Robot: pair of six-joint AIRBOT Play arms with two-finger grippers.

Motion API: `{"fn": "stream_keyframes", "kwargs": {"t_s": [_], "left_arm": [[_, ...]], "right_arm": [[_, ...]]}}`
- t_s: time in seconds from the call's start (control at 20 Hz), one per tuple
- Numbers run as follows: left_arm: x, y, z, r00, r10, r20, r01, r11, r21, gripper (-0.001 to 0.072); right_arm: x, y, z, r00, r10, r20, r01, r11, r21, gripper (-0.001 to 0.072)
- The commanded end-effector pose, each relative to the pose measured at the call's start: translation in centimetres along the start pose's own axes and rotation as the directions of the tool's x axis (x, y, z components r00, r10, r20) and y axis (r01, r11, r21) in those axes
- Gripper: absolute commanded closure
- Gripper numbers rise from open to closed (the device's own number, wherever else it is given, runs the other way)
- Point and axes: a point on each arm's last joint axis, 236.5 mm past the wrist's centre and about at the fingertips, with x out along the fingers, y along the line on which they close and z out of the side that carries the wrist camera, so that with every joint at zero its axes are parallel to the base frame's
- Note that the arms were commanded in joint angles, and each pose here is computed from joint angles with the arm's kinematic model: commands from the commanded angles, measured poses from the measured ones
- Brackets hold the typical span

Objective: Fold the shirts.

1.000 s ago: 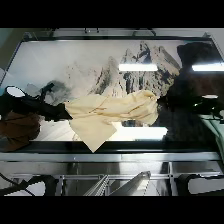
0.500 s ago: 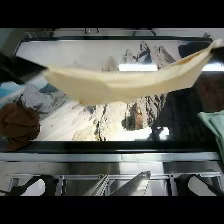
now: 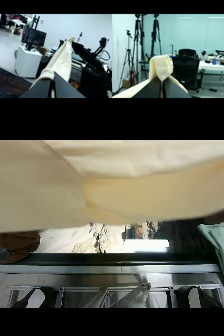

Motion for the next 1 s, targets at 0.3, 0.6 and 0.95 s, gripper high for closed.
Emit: {"fn": "stream_keyframes", "kwargs": {"t_s": [0.3,0.6,0.95], "left_arm": [[-0.9,15.9,-9.7,0.939,0.223,-0.261,-0.289,0.924,-0.252,0.0683],[-1.3,34.8,-32.3,0.74,0.256,-0.622,-0.599,0.671,-0.437,0.0685],[-3.6,40.8,-42.6,0.789,-0.083,-0.608,-0.556,0.325,-0.765,0.0369]], "right_arm": [[2.5,-2.2,-24.3,0.833,0.219,-0.509,0.039,0.893,0.448,0.0695],[1.8,-1.1,-50.9,0.515,0.362,-0.777,0.334,0.75,0.571,0.0506],[0.6,-1.9,-59.3,0.406,0.436,-0.804,0.44,0.677,0.589,0.0241]]}}
